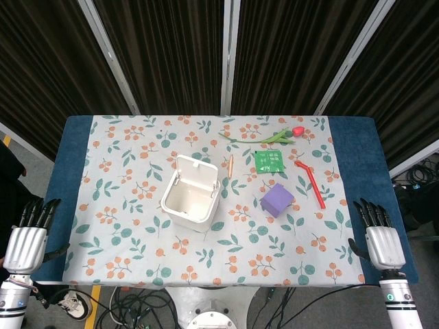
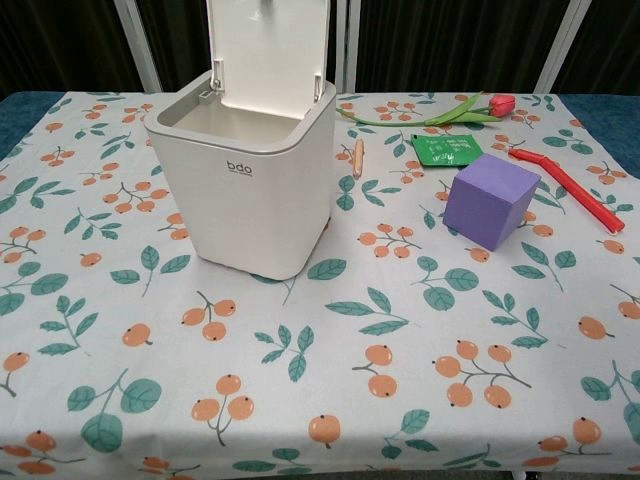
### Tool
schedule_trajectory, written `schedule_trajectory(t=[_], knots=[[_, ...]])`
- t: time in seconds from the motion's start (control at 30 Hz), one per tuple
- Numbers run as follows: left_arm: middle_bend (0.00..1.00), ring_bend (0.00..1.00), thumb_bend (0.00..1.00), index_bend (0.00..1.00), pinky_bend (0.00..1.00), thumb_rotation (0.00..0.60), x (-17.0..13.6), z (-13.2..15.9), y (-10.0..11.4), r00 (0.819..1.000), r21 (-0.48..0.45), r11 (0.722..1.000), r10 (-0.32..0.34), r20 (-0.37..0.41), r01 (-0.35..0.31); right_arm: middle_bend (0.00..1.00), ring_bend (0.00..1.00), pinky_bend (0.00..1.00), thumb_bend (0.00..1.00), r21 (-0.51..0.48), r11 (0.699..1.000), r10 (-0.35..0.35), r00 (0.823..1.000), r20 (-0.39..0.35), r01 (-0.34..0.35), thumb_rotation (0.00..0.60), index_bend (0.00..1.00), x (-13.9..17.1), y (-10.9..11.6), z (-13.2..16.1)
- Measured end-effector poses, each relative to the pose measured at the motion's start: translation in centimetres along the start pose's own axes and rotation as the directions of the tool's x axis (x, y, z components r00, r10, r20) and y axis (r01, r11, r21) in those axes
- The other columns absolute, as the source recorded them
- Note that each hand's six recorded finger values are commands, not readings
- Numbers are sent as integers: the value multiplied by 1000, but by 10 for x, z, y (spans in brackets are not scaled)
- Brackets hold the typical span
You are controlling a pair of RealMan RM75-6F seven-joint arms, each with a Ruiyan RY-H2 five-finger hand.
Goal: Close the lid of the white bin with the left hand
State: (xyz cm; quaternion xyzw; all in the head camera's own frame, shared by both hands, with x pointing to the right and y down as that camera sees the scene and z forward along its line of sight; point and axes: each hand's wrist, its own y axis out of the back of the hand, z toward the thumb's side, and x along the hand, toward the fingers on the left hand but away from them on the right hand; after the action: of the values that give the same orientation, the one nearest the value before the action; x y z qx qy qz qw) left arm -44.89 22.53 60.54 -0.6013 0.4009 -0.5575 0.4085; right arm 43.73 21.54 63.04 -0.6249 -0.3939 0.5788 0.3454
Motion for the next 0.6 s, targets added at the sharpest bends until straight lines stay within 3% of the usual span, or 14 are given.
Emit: schedule_trajectory(t=[0.27,0.6], knots=[[96,0,95,38,0,600,3,4,1,1000,-27,999,-17,22,18,0,0,0,216,0,1000,-8,1000,-13,8,600,0,-2,3,5],[96,0,95,37,0,600,15,18,13,996,-50,999,24,82,-20,0,0,0,216,4,1000,-5,1000,2,5,600,0,-1,4,-3]])
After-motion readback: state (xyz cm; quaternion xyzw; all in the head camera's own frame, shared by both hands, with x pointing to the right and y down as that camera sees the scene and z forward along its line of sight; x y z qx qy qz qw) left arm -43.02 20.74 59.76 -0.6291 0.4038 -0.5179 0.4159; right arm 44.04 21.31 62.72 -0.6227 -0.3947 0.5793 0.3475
